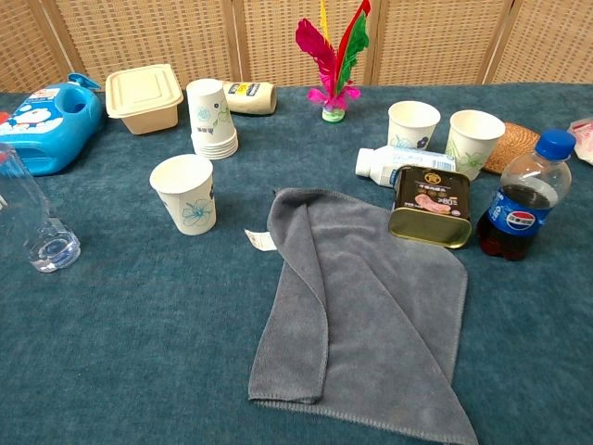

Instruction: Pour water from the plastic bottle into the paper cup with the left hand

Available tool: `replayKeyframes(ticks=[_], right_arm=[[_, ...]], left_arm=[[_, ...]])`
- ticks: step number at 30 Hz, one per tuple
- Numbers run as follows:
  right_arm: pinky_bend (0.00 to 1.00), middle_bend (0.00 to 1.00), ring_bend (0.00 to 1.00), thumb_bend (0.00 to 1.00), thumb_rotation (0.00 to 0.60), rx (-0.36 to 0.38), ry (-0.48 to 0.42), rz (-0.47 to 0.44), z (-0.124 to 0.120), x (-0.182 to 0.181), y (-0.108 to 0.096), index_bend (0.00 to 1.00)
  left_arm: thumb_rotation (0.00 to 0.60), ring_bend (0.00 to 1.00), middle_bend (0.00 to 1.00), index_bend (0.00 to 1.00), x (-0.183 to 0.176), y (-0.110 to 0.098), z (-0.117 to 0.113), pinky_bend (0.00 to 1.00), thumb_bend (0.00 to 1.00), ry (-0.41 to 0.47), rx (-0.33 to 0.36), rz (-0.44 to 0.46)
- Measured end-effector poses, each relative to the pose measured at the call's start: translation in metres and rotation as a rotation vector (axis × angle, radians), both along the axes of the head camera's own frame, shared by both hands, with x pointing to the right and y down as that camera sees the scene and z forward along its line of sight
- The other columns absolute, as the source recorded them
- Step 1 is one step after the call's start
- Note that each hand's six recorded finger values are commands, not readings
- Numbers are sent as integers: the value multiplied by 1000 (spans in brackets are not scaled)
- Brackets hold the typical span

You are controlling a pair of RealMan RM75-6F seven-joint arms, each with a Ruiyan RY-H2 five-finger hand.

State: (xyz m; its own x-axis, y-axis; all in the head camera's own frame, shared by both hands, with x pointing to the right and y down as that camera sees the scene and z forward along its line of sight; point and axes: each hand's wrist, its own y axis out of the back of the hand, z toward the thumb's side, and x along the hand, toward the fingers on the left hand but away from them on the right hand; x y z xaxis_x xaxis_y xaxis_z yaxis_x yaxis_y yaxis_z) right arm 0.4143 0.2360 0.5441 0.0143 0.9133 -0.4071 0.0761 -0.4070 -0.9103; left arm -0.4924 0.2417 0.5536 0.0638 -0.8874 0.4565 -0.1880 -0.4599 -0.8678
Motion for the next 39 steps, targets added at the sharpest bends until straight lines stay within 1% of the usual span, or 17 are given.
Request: replayKeyframes(ticks=[4, 7, 10, 13, 14, 17, 23, 26, 33, 39], right_arm=[[0, 0, 0, 205, 600, 4, -4, 6, -1, 1, 3, 0], [0, 0, 0, 204, 600, 9, -7, 9, -3, 1, 4, 0], [0, 0, 0, 204, 600, 15, -10, 12, -4, 1, 4, 0], [0, 0, 0, 205, 600, 17, -13, 12, -6, 1, 4, 0], [0, 0, 0, 205, 600, 17, -13, 12, -6, 1, 5, 0], [0, 0, 0, 204, 600, 19, -12, 13, -7, 1, 4, 0], [0, 0, 0, 204, 600, 21, -12, 15, -9, 1, 4, 0], [0, 0, 0, 203, 600, 22, -12, 18, -11, 2, 4, 0], [0, 0, 0, 204, 600, 21, -14, 36, -13, 6, 5, 0], [0, 0, 0, 204, 600, 20, -14, 41, -15, 7, 5, 0]], left_arm=[[430, 0, 0, 0, 2, 0, 4, 0, 263, 61, -13, -28], [428, 0, 0, 0, 3, 0, 9, 0, 263, 129, -33, -63], [424, 0, 0, 0, 7, 1, 17, 0, 263, 225, -78, -108], [423, 0, 0, 0, 12, 1, 28, 0, 264, 338, -134, -158], [424, 0, 0, 0, 15, 1, 34, 0, 264, 382, -158, -177], [423, 0, 0, 0, 22, 2, 52, 0, 263, 469, -215, -210], [423, 0, 0, 0, 39, 1, 88, 0, 263, 529, -265, -195], [426, 0, 0, 0, 49, -1, 103, 0, 264, 560, -278, -180], [427, 0, 0, 0, 61, -8, 121, 0, 264, 631, -287, -189], [421, 0, 0, 0, 68, -16, 130, 0, 264, 692, -287, -205]])
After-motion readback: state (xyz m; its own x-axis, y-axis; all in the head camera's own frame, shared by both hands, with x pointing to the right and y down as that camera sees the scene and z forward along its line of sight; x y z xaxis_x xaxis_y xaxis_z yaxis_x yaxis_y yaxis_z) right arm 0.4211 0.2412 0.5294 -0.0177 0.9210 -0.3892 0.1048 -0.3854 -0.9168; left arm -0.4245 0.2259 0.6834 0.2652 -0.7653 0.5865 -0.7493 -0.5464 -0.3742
